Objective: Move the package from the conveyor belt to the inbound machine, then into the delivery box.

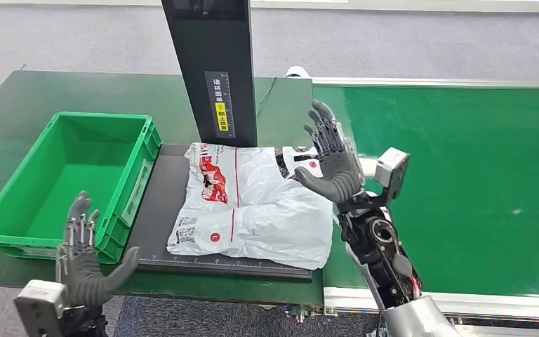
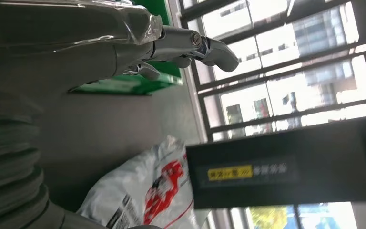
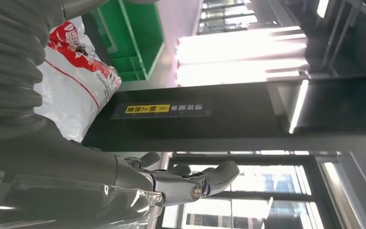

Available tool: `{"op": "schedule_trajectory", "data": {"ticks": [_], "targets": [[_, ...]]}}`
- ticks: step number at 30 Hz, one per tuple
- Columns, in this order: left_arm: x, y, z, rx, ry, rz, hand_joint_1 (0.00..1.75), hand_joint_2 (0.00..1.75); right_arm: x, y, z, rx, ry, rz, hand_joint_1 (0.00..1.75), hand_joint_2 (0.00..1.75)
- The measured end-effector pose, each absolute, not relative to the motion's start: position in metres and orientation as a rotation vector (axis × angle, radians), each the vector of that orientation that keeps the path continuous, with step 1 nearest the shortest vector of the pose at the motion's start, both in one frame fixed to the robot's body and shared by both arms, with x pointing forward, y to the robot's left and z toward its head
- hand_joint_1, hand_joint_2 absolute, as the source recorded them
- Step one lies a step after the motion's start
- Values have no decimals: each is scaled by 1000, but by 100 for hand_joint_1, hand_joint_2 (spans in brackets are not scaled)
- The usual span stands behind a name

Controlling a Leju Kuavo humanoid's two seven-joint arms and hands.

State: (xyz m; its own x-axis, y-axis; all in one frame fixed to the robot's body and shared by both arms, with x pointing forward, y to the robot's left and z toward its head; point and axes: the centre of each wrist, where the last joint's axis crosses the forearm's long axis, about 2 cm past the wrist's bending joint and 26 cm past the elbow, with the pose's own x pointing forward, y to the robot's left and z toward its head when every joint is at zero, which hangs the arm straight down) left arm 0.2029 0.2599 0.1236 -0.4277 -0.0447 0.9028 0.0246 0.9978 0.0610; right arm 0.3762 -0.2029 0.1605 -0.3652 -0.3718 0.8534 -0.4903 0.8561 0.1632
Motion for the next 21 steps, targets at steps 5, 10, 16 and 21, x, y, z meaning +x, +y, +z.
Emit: {"op": "schedule_trajectory", "data": {"ticks": [5,10,16,21], "targets": [[223,240,120,39,-1943,-285,0,175,350,-205,151,654,-1991,-1,0,175],[255,217,113,43,-1873,-495,0,175,335,-207,141,658,-1966,-100,0,175],[295,196,103,34,-1805,-711,0,175,325,-211,132,666,-1938,-143,0,175],[331,184,107,86,-1740,-876,0,175,323,-210,131,681,-1924,-157,0,175]]}}
